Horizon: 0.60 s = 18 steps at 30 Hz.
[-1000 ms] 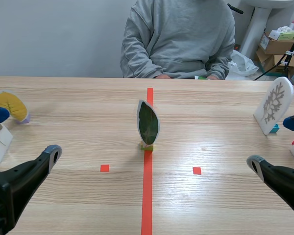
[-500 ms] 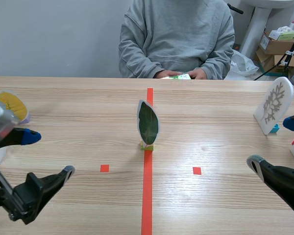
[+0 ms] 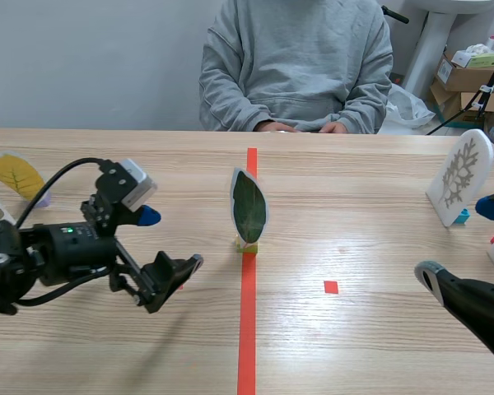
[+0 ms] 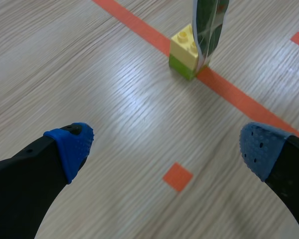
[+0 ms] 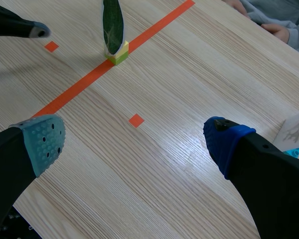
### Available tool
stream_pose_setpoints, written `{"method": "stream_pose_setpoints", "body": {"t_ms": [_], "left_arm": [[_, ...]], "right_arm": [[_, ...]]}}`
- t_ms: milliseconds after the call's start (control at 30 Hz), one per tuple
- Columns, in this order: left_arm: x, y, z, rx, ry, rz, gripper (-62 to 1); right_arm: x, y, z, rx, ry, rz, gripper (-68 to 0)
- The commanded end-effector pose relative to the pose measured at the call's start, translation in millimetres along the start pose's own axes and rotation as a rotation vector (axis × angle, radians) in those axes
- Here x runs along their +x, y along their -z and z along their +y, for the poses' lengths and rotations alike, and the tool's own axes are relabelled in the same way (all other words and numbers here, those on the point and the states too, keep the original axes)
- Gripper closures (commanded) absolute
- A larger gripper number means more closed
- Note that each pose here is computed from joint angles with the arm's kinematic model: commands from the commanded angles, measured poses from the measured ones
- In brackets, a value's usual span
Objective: Do the leaf sorting experiment
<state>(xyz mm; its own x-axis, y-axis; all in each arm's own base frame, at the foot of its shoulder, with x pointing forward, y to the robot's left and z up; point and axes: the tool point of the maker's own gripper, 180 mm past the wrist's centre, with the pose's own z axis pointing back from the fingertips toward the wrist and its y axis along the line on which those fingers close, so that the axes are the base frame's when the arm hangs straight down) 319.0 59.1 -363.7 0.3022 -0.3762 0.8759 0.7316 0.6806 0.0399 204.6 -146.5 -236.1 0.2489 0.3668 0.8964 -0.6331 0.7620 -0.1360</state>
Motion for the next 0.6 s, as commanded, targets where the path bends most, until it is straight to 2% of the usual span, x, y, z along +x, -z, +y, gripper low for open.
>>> {"method": "stream_pose_setpoints", "body": {"t_ms": [0,267,400,567], "left_arm": [[23,10,-3,-0.006,0.000,-0.068,-62.3],[47,60,-34,-0.086,-0.005,-0.101,-62.3],[56,71,-47,-0.108,-0.035,-0.122,-62.3],[64,78,-53,-0.100,-0.052,-0.154,-62.3]], "right_arm": [[7.3,0,-3,-0.001,-0.005,-0.030,-56.7],[7.5,0,-3,-0.001,-0.005,-0.031,-56.7],[7.5,0,-3,-0.001,-0.005,-0.031,-56.7],[8.0,0,-3,-0.001,-0.004,-0.034,-56.7]]}}
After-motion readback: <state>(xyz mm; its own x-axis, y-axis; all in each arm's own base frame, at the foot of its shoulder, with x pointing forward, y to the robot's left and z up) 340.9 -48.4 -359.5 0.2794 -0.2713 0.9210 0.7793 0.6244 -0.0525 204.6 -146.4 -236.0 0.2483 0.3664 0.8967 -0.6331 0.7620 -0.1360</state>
